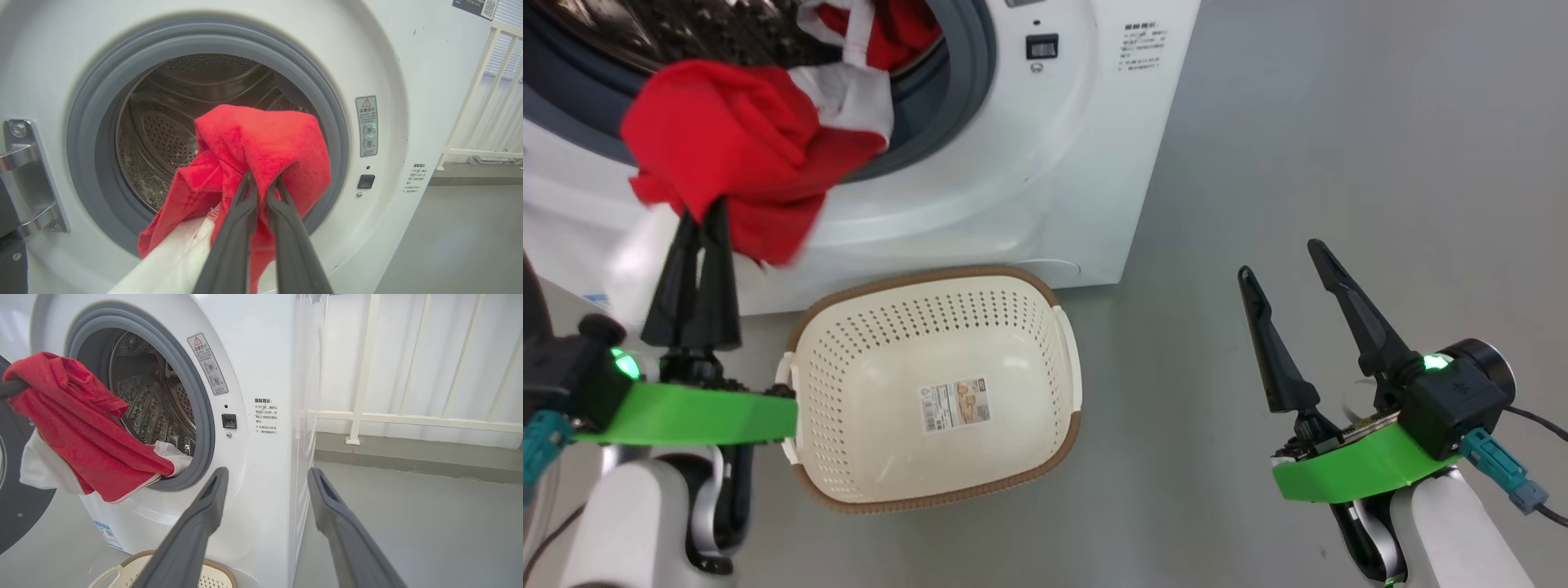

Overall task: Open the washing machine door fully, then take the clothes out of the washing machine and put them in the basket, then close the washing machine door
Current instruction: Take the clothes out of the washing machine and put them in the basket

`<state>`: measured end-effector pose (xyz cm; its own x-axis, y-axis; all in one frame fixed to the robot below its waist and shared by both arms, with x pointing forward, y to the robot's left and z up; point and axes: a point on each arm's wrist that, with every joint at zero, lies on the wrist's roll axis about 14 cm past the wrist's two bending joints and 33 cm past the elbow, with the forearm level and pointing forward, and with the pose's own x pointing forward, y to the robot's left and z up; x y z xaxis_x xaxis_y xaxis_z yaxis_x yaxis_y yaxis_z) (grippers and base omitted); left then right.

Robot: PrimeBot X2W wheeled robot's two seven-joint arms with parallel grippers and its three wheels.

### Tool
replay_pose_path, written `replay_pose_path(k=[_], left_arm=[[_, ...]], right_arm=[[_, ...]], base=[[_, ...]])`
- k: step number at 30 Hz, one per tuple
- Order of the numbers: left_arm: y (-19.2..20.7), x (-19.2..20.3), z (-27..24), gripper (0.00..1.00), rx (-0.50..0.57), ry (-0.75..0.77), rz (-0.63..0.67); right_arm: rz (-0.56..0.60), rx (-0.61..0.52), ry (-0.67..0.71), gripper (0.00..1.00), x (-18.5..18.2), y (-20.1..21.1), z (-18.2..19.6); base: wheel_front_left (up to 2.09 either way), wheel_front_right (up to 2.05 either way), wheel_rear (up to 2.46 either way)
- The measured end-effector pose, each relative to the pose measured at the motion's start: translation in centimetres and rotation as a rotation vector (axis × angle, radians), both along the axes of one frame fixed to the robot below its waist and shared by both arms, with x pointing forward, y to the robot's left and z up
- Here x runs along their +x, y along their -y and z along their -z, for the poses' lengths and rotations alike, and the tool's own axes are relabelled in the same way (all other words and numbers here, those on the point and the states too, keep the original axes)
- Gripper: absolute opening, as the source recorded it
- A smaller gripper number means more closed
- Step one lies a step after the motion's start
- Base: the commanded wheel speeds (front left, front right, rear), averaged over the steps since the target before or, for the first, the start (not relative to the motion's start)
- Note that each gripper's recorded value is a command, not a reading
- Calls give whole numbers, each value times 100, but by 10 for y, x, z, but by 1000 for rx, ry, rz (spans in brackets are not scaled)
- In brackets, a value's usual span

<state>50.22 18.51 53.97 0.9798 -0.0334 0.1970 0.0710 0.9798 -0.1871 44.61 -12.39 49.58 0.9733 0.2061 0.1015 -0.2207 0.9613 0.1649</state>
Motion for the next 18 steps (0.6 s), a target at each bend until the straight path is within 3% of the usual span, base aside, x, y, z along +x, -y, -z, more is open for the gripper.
replay_pose_path(k=[11, 18], left_arm=[[23, -35, -38, 0, -33, 59, 53], [31, -32, 20, 0, -82, -127, 63]], right_arm=[[-10, 4, 38, 100, -9, -4, -17], [-10, 3, 18, 100, -8, -4, -8]], base=[[0, 0, 0], [0, 0, 0]])
